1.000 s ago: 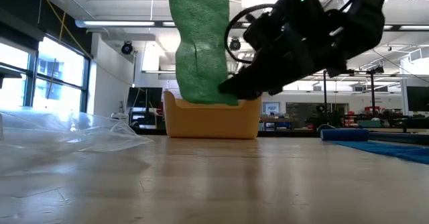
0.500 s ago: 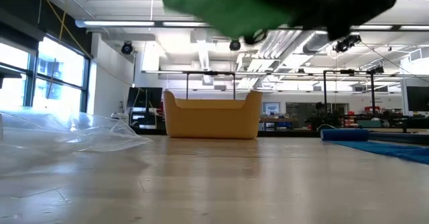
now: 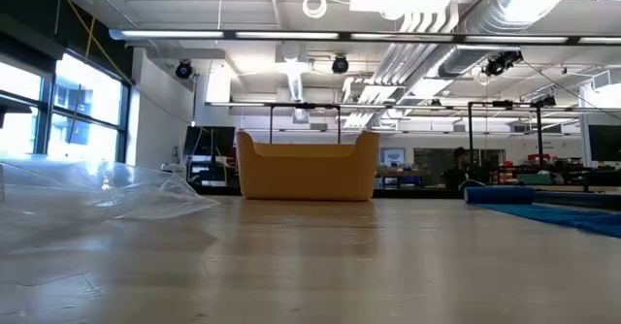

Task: Roll bandage
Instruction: Roll the green bandage

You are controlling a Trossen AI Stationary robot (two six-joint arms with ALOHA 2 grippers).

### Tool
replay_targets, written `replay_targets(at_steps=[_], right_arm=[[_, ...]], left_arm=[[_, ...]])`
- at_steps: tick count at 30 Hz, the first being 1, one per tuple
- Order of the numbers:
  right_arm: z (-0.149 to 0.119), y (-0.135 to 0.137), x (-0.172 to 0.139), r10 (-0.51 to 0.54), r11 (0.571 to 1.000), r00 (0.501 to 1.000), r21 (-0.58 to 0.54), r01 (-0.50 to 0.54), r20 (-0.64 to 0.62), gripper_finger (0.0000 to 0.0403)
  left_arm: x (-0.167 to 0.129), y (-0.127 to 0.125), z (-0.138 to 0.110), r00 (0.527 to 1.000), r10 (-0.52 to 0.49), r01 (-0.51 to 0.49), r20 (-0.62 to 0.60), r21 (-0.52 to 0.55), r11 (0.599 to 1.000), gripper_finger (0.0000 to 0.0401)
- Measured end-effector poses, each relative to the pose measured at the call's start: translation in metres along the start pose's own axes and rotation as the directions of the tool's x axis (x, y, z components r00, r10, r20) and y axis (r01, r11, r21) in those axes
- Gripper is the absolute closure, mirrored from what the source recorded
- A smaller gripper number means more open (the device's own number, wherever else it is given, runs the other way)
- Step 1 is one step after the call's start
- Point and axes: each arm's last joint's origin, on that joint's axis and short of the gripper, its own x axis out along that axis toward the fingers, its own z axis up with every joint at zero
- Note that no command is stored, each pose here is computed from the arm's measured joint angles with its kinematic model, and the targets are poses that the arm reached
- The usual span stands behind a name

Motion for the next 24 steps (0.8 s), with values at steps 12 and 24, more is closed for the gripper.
replay_targets(at_steps=[12,24], right_arm=[[-0.055,-0.058,0.003,-0.719,0.684,0.617,-0.165,0.711,-0.322,0.0403],[0.058,-0.088,-0.095,-0.984,-0.024,0.045,-0.384,0.923,0.170,0.0403]], left_arm=[[-0.003,-0.001,0.021,0.941,-0.180,0.284,0.286,-0.379,0.881,0.0400],[0.011,-0.064,-0.044,0.895,-0.425,0.150,-0.133,-0.808,0.569,0.0400]])
